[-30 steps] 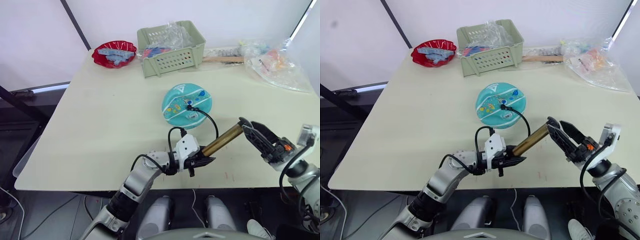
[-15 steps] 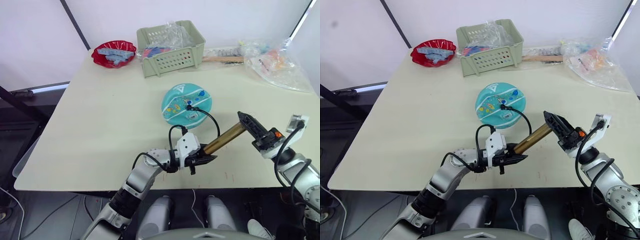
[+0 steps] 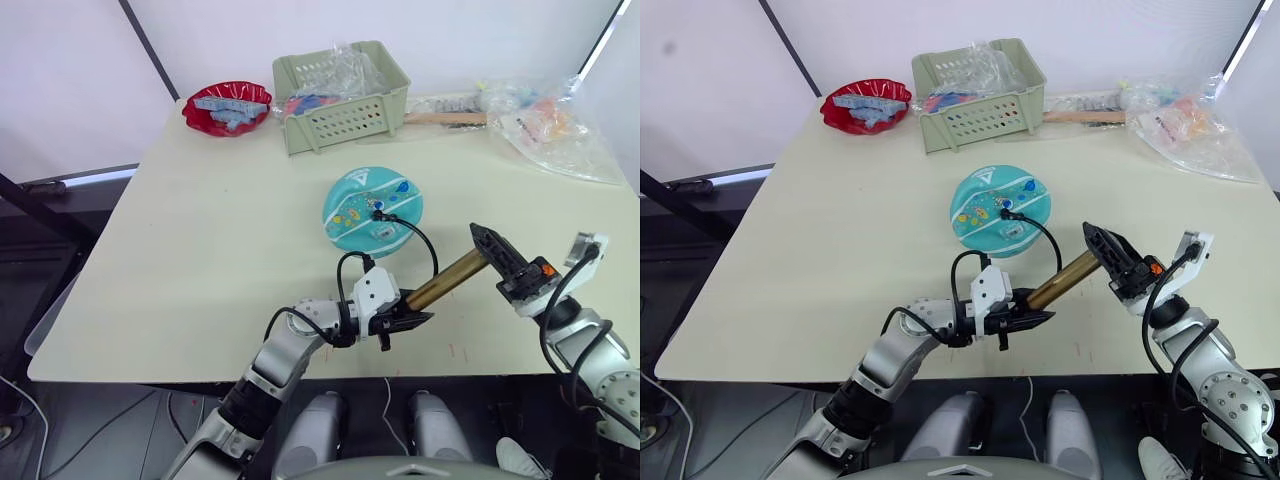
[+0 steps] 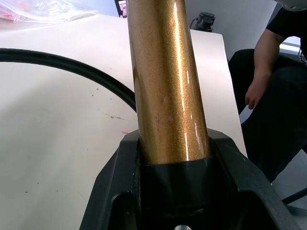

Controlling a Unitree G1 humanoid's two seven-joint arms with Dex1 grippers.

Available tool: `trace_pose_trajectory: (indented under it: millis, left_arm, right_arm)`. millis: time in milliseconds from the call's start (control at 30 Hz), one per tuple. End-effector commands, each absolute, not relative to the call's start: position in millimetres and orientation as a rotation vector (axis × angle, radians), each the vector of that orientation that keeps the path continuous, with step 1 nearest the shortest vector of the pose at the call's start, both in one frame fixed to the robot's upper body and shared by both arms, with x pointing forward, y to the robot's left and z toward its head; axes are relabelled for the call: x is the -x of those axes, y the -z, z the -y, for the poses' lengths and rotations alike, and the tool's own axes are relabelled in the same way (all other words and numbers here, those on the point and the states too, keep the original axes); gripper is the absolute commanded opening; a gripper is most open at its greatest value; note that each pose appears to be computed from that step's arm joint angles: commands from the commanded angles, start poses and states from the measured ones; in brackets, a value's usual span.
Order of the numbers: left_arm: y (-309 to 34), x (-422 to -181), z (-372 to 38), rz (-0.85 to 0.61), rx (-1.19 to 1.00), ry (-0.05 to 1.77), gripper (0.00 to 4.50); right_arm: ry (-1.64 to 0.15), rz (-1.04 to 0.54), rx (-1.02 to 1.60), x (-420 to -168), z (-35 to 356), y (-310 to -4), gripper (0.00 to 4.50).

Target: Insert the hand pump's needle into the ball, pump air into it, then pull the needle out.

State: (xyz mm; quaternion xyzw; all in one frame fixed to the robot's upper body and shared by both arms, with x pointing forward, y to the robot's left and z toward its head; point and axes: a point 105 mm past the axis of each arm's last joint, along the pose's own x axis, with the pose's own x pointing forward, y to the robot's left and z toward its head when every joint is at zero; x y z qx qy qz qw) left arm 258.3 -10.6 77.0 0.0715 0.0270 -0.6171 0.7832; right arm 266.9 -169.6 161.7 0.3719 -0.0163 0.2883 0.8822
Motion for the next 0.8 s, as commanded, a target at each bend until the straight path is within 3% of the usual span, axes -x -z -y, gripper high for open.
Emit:
trace_pose_trajectory:
  millis: [33,67,167,300,333,667,733,767,800]
  left_arm:
    - [-86.5,-258.8,11.4,-0.010,-0.145,1.334,1.19]
    - [-86.4,-258.9,11.5,-0.010,-0.144,1.334,1.19]
    - [-85.5,-259.1,11.6,-0.013,-0.144,1.333,1.19]
    - [-84.8,-259.6,11.5,-0.016,-0.144,1.333,1.19]
    - [-84.5,-259.6,11.3,-0.017,-0.145,1.333,1.19]
    - [-82.7,-260.5,8.6,-0.030,-0.134,1.331,1.19]
    - [-83.5,-260.4,7.0,-0.032,-0.128,1.334,2.20]
    - [-84.2,-260.7,5.9,-0.030,-0.131,1.337,2.34]
    - [-84.8,-260.9,5.0,-0.030,-0.134,1.340,2.77]
  right_arm:
    - [-0.617,0.085,-0.754,-266.0,170.5,-174.9,4.50]
    - [-0.615,0.087,-0.756,-266.3,170.4,-175.3,4.50]
    - [-0.621,0.083,-0.739,-266.7,168.8,-175.4,3.80]
    - [-0.610,0.092,-0.741,-270.2,169.6,-177.4,1.79]
    - [-0.614,0.090,-0.734,-270.5,168.8,-177.5,1.66]
    - [-0.618,0.096,-0.729,-270.6,163.5,-180.8,1.66]
    - [-0.626,0.097,-0.723,-269.5,161.8,-183.0,1.66]
    - [-0.630,0.097,-0.715,-269.2,161.1,-183.9,1.66]
    - [-0.633,0.098,-0.710,-269.0,160.7,-184.7,1.66]
